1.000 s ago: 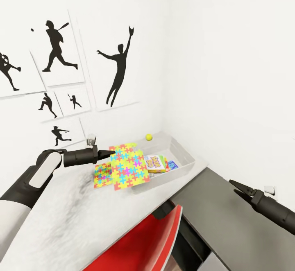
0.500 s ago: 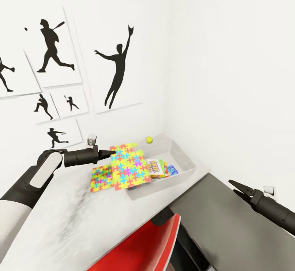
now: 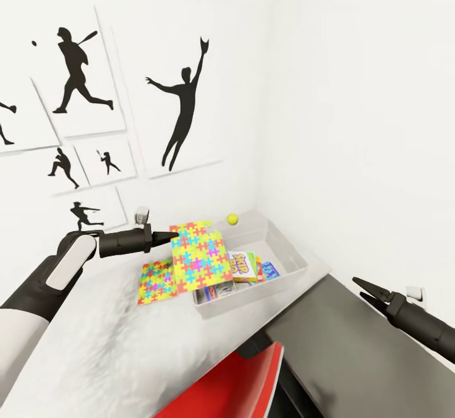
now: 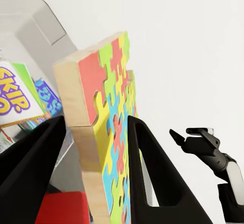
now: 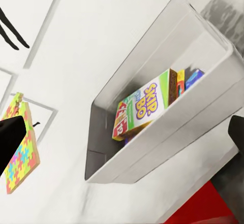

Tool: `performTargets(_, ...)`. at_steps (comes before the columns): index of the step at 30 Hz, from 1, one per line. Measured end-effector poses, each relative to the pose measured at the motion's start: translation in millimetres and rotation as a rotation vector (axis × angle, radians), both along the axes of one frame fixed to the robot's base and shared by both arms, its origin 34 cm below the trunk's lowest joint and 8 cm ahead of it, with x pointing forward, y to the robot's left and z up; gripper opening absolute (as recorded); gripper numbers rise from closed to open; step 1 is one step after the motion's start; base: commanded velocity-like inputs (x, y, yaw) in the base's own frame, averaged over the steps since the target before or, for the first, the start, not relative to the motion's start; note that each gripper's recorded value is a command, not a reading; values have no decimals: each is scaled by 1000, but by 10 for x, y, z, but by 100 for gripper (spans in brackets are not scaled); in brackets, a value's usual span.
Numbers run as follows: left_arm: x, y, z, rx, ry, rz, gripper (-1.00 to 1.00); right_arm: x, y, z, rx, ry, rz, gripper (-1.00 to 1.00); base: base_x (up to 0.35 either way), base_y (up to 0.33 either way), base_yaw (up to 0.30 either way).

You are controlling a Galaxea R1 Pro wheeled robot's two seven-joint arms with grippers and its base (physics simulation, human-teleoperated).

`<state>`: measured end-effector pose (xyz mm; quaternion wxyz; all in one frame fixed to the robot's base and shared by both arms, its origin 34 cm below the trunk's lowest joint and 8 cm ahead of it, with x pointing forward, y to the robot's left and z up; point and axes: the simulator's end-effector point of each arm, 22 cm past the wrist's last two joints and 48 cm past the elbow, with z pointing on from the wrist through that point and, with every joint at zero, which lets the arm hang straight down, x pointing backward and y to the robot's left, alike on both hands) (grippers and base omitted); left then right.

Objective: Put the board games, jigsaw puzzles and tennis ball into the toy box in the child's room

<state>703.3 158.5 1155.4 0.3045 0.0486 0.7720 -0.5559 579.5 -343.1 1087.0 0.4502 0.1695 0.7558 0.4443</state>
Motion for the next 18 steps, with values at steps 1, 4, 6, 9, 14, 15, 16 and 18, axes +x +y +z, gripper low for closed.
performTargets(1, 1, 1, -1, 0, 0, 0, -100, 0, 1, 0, 0, 0, 0, 100, 54, 0, 0)
performTargets(4, 2, 1, 0, 0, 0, 0, -100, -1, 7, -1, 1, 0, 2, 100, 26, 0, 0)
performTargets(6, 2, 1, -1, 0, 0, 0, -100, 0, 9, -1, 1, 0, 3, 100, 7, 0, 0)
performTargets(9, 1, -1, 0, -1, 0, 0, -100, 0, 10, -1, 1, 0, 3, 100, 2, 0, 0)
performTargets(14, 3, 2, 0, 0, 0, 1, -100, 3, -7, 2, -2, 0, 0, 100, 0, 0, 0)
performTargets(15, 3, -1, 0, -1, 0, 1, -100, 3, -8, 2, -2, 0, -1, 100, 0, 0, 0)
performTargets(16, 3, -12, 3, -3, 0, 0, -100, 4, -10, 3, -2, 0, -1, 100, 0, 0, 0)
performTargets(18, 5, -48, 9, -10, 1, -2, -100, 4, -13, 4, -2, 0, -1, 100, 0, 0, 0)
